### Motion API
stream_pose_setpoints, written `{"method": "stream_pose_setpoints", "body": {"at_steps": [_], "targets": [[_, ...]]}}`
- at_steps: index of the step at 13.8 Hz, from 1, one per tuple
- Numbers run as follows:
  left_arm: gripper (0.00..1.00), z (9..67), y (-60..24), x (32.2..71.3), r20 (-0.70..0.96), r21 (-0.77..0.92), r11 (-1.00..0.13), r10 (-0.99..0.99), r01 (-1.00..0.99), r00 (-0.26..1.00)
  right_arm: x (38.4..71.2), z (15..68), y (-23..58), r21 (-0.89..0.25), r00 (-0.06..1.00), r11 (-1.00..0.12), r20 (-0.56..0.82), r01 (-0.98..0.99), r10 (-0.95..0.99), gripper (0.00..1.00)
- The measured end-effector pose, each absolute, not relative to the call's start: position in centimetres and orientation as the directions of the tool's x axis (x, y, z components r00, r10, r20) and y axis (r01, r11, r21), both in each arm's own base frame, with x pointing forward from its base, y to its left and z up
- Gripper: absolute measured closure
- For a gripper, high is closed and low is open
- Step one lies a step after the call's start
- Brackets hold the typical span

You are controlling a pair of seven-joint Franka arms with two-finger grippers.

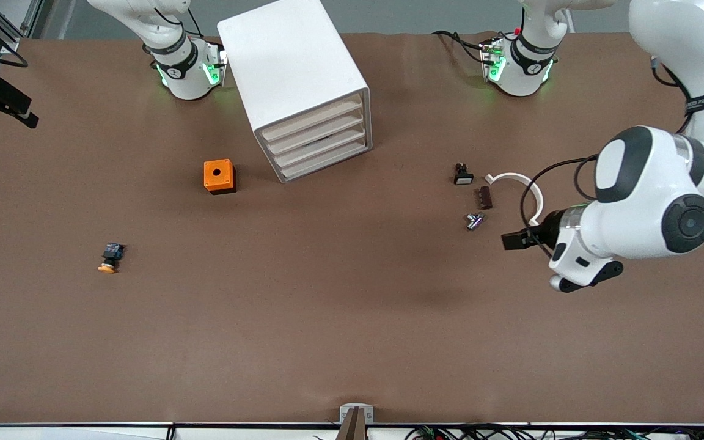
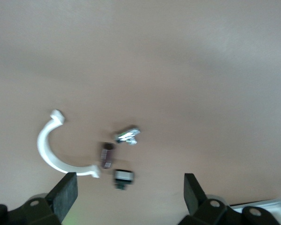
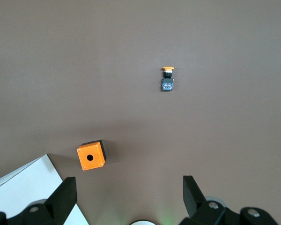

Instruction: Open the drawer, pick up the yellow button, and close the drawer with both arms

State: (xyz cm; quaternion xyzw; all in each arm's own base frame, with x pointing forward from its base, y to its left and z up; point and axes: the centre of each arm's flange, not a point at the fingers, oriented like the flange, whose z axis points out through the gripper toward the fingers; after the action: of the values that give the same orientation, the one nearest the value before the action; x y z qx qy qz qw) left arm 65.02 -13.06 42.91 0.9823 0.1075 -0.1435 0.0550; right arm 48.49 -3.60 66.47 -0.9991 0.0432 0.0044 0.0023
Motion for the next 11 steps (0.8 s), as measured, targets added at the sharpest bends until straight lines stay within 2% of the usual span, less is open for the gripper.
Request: {"method": "stream_pose_setpoints", "body": {"at_steps": [5, 11], "targets": [[0.00, 45.5, -4.7, 62.0, -0.263, 0.112, -0.991, 0.039, 0.071, 0.964, 48.1, 67.0, -3.4, -0.006, 0.997, -0.997, -0.001, -0.083, -0.083, 0.00], [0.00, 49.8, -1.3, 56.7, -0.137, 0.077, -0.996, 0.041, 0.052, 0.990, 48.0, 67.3, -3.1, -0.015, 0.997, -0.997, 0.009, -0.080, -0.080, 0.00]]}}
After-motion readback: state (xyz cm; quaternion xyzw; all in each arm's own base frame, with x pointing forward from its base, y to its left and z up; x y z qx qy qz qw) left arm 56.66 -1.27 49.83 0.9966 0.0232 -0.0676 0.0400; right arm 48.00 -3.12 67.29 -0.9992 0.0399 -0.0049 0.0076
